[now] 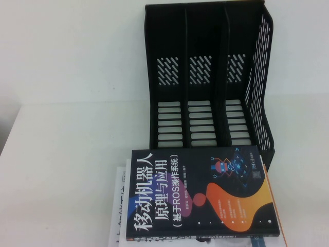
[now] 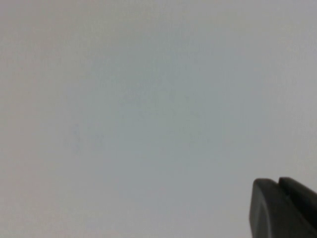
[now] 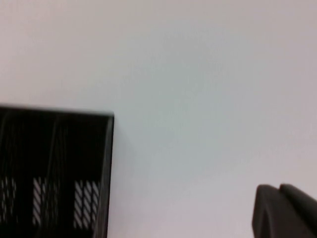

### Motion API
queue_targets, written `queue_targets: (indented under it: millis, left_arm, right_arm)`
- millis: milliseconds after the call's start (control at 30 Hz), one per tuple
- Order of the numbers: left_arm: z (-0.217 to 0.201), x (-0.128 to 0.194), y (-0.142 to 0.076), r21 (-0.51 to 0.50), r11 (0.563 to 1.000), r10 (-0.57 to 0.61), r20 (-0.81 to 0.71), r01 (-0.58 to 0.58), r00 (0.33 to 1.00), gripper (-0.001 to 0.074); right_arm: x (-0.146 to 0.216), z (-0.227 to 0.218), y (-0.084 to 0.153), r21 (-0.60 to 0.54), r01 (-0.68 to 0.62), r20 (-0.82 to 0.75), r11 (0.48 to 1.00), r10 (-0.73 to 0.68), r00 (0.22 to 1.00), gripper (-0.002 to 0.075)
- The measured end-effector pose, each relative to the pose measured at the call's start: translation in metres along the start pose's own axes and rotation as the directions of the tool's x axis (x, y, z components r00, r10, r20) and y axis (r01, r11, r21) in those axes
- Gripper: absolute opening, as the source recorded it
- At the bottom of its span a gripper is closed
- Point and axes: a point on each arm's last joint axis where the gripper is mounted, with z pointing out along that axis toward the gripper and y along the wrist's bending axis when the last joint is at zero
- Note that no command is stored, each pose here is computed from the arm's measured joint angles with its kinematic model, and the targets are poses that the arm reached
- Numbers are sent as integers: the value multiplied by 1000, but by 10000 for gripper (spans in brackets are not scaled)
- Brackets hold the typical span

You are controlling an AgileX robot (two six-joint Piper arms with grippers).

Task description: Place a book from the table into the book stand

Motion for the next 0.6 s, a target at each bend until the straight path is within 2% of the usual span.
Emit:
queue_targets:
  millis: [200,400,500,600]
  left_arm:
    - [-1,-10,0,0,1000,0,109,0,994,-4]
    - [-4,-27,0,5,1000,-18,296,17,955,-4]
    - [-5,-31,0,9,1000,-25,343,23,939,-4]
    - [-4,-25,1,-3,999,-39,277,41,960,-4]
  right_arm:
    - [-15,-1,0,-12,-73,165,997,74,984,-3]
    - [-23,-3,-2,-11,-148,251,989,145,957,-3]
    - [-22,-1,-3,-1,-172,192,985,169,967,-3]
    - [-34,1,-4,10,-171,75,985,170,983,-3]
